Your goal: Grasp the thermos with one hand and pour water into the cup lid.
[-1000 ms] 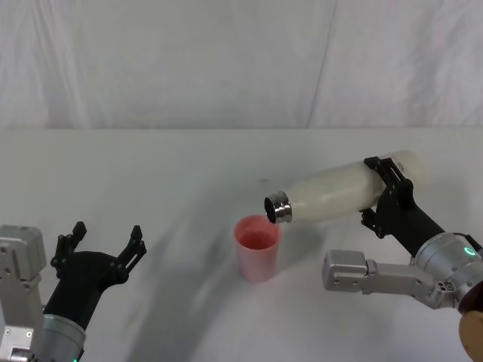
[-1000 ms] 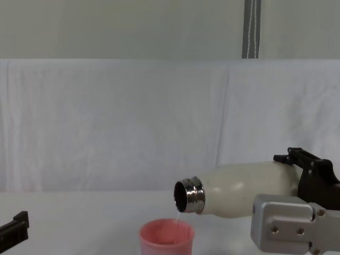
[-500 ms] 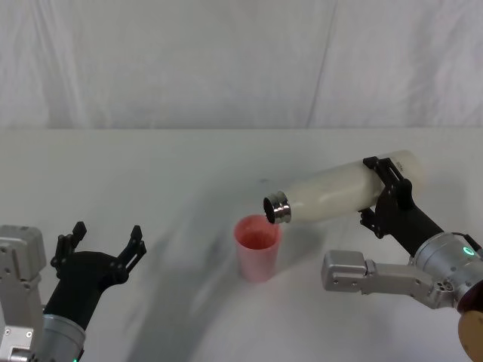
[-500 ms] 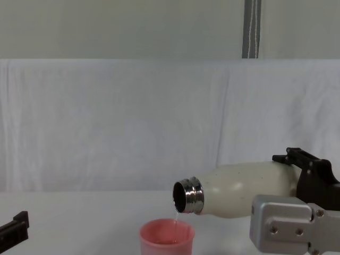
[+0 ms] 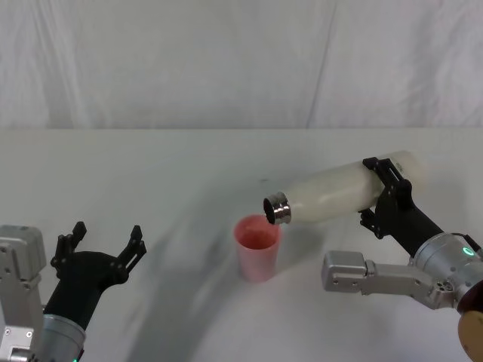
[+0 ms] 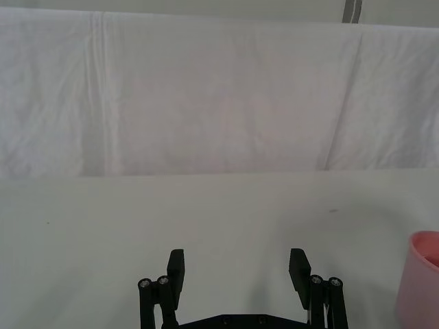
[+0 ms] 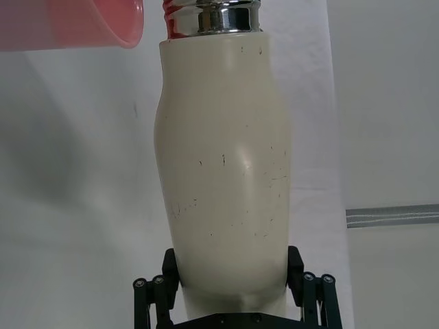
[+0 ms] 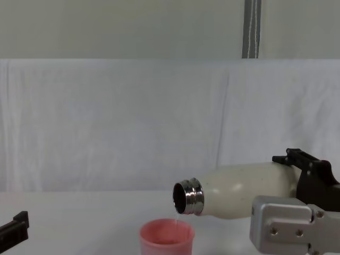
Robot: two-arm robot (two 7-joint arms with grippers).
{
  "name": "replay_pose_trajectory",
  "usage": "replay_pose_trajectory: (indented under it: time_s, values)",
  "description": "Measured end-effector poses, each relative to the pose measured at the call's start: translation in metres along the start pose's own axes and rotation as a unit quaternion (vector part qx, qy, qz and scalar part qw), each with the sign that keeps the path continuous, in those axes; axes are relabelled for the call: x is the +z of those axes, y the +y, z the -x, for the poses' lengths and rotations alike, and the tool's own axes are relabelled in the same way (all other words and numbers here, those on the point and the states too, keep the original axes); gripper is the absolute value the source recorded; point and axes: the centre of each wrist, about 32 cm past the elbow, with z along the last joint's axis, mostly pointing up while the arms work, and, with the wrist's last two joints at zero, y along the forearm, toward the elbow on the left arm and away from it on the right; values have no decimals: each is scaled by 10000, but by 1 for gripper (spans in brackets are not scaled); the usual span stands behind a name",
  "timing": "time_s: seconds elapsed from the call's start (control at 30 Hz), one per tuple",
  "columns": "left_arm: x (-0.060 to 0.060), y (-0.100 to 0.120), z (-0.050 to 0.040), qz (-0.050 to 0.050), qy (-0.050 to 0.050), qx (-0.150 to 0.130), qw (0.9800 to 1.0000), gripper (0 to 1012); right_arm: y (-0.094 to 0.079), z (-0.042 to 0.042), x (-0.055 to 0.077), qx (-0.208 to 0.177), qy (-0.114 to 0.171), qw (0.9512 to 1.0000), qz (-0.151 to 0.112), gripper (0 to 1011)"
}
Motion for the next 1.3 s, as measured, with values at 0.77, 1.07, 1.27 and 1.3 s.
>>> replay_pose_trajectory:
  time_s: [0.77, 1.07, 1.27, 1.3]
  values:
    - [0, 0, 0, 0, 0, 0, 10000, 1001, -2, 2, 4, 18, 115, 9999, -17, 951]
    - [0, 0, 0, 0, 0, 0, 10000, 1001, -5, -35, 5, -5, 412, 9991, -108, 951]
    - [0, 0, 0, 0, 0, 0, 10000, 1001, -17, -63, 1, -16, 713, 9973, -200, 951]
    - [0, 0, 0, 0, 0, 0, 10000, 1001, -22, -73, -3, -26, 892, 9957, -230, 951]
